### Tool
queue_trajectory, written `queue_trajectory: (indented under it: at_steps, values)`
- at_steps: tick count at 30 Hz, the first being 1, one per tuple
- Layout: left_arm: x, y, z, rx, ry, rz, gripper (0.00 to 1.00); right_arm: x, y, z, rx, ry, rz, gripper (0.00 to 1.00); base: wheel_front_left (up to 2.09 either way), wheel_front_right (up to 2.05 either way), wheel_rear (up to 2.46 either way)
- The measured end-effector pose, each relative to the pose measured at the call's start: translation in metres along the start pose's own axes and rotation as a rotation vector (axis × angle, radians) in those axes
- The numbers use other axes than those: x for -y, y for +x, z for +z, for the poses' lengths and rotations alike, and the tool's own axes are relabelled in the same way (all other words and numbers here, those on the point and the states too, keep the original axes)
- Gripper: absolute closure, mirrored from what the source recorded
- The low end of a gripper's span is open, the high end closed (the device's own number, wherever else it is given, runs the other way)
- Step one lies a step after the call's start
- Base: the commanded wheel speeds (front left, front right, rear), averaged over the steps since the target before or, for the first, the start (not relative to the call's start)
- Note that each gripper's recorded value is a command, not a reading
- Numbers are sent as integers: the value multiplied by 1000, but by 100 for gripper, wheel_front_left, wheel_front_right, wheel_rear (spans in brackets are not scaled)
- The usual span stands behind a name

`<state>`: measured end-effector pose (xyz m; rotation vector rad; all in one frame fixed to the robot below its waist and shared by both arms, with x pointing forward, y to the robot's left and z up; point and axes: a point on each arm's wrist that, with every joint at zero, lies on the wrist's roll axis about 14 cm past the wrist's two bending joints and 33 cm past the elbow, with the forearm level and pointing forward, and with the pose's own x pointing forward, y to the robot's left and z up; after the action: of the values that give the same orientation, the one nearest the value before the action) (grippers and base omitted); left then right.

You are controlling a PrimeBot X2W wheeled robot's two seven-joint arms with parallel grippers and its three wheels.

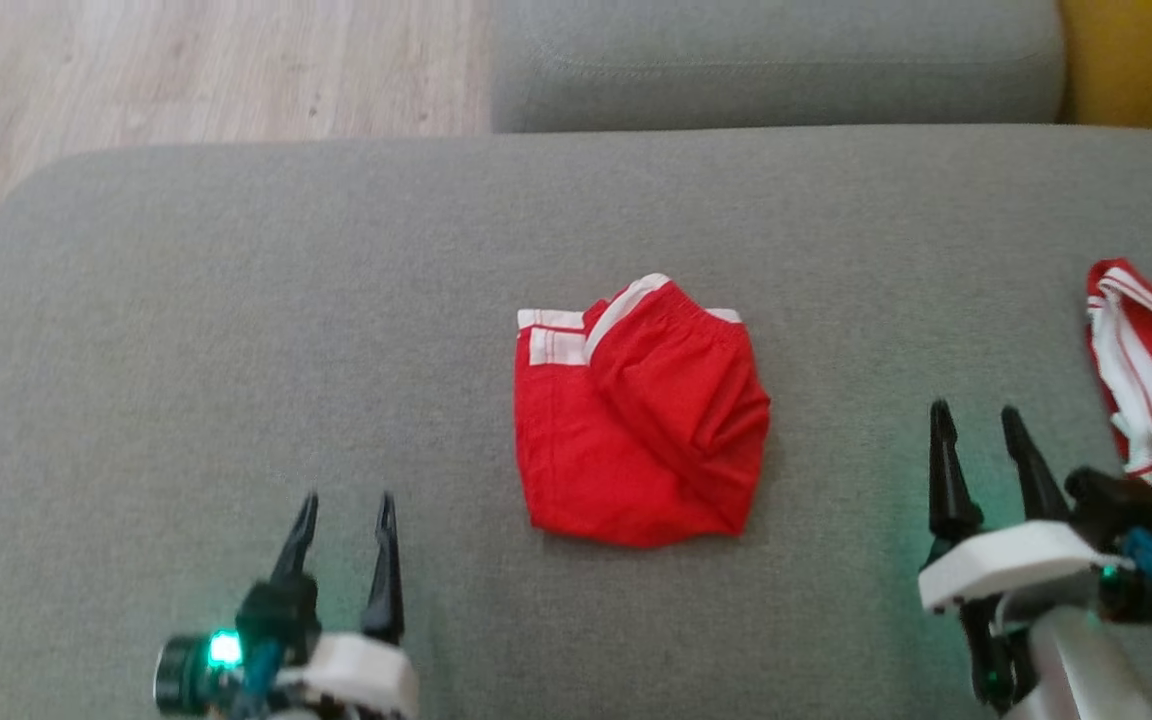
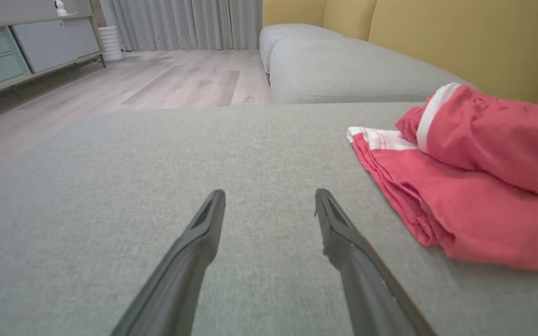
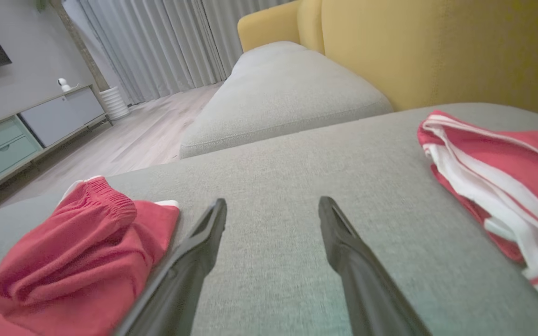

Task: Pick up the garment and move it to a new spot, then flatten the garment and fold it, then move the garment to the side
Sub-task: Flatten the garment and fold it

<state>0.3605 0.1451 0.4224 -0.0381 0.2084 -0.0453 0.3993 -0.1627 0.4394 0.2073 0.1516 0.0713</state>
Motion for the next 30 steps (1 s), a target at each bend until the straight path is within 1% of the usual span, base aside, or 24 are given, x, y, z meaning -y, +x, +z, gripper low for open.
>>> queue_trajectory:
  at_steps: [1,3,6,12,17,18,19,20,26,30]
  values:
    - [0,0,0,0,0,0,0,0,0,0,0,0,0,0,0,0,0]
    - [1,-9,-6,-12,2,0,0,5,-7,-4,-6,35,-22,0,0,0,0]
    - [-1,-15,-11,-20,-1,5,0,8,-13,-5,-9,36,-33,0,0,0,0]
    - [-1,-14,-8,-13,-4,1,0,8,-12,-7,-16,33,-30,0,0,0,0]
    - [-3,-10,-12,-27,-25,8,0,3,-6,-19,-53,21,-13,0,0,0,0]
    - [-4,-9,-13,-32,-48,14,0,0,-3,-23,-66,26,-7,37,0,0,0]
    - [-5,-8,-14,-36,-73,22,0,-4,1,-26,-78,33,4,94,0,0,0]
    - [-3,-6,-15,-42,-77,19,0,-9,6,-28,-85,36,19,100,0,0,0]
    - [-1,-2,-24,-75,-92,16,0,-46,42,-29,-103,36,124,100,0,0,0]
    - [-8,-5,-27,-84,-105,43,0,-70,54,-39,-140,47,185,100,0,0,0]
